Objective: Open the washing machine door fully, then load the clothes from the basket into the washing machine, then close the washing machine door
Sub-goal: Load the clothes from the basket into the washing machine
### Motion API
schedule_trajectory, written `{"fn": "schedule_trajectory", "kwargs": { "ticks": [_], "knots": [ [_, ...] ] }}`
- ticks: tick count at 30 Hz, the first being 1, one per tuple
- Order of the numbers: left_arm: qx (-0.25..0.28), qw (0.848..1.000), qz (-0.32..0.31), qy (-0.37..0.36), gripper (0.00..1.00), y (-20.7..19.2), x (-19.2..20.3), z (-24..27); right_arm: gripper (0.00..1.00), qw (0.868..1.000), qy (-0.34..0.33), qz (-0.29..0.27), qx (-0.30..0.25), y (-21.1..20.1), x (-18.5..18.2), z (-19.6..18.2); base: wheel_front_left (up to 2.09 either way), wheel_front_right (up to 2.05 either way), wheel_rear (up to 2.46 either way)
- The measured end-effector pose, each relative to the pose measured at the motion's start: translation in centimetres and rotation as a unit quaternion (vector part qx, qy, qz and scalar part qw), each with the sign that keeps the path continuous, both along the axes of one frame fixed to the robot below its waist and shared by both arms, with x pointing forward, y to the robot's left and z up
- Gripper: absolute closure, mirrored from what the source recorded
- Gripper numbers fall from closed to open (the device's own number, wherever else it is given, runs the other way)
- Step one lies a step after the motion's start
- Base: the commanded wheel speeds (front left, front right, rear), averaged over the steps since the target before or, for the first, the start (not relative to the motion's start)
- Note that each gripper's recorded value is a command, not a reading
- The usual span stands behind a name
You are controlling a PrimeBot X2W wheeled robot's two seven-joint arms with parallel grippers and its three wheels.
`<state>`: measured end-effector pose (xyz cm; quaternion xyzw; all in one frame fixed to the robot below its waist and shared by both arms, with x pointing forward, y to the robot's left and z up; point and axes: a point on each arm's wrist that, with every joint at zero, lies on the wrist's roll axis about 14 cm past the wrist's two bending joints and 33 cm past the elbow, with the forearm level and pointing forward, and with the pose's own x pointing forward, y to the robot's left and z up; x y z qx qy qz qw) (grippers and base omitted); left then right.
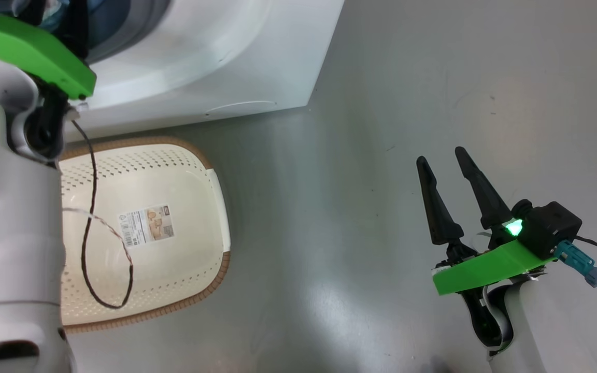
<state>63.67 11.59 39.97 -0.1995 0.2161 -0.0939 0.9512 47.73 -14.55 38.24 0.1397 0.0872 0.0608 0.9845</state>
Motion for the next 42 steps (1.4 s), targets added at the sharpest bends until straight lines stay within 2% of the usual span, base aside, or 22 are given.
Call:
{"fn": "schedule_trajectory", "kwargs": {
  "ticks": [11, 25, 26, 27, 28, 34, 38, 42],
  "knots": [
    [0.007, 0.998, 0.025, 0.048, 0.00, 0.3, 1.6, -1.7, 0.00, 1.000, 0.011, -0.005, -0.001, -0.5, -0.3, -0.7, 0.00, 0.00, 0.00],
    [0.005, 0.992, 0.058, 0.112, 0.00, 1.2, 1.0, -4.1, 0.00, 1.000, 0.015, -0.004, 0.002, -0.4, -0.6, -0.8, 0.00, 0.00, 0.00],
    [0.006, 0.992, 0.059, 0.115, 0.15, 1.2, 1.0, -4.2, 0.00, 1.000, 0.015, -0.004, 0.002, -0.3, -0.6, -0.8, 0.00, 0.00, 0.00],
    [0.006, 0.991, 0.058, 0.119, 0.54, 1.2, 1.0, -4.3, 0.00, 1.000, 0.016, -0.004, 0.002, -0.3, -0.6, -0.9, 0.00, 0.00, 0.00],
    [0.006, 0.991, 0.057, 0.120, 1.00, 1.2, 1.0, -4.3, 0.00, 1.000, 0.016, -0.004, 0.002, -0.3, -0.6, -0.9, 0.00, 0.00, 0.00],
    [0.016, 0.994, 0.040, 0.096, 1.00, 0.6, 1.5, -3.9, 0.00, 1.000, 0.019, -0.005, 0.004, -0.4, -0.7, -1.2, 0.00, 0.00, 0.00],
    [0.030, 0.999, 0.031, 0.007, 1.00, 0.1, 3.0, -1.7, 0.00, 1.000, 0.024, -0.007, 0.011, -0.3, -0.6, -1.6, 0.00, 0.00, 0.00],
    [0.040, 0.996, 0.033, -0.070, 1.00, 0.3, 4.2, 0.4, 0.00, 1.000, 0.028, -0.007, 0.011, -0.3, -0.6, -1.9, 0.00, 0.00, 0.00]
  ]
}}
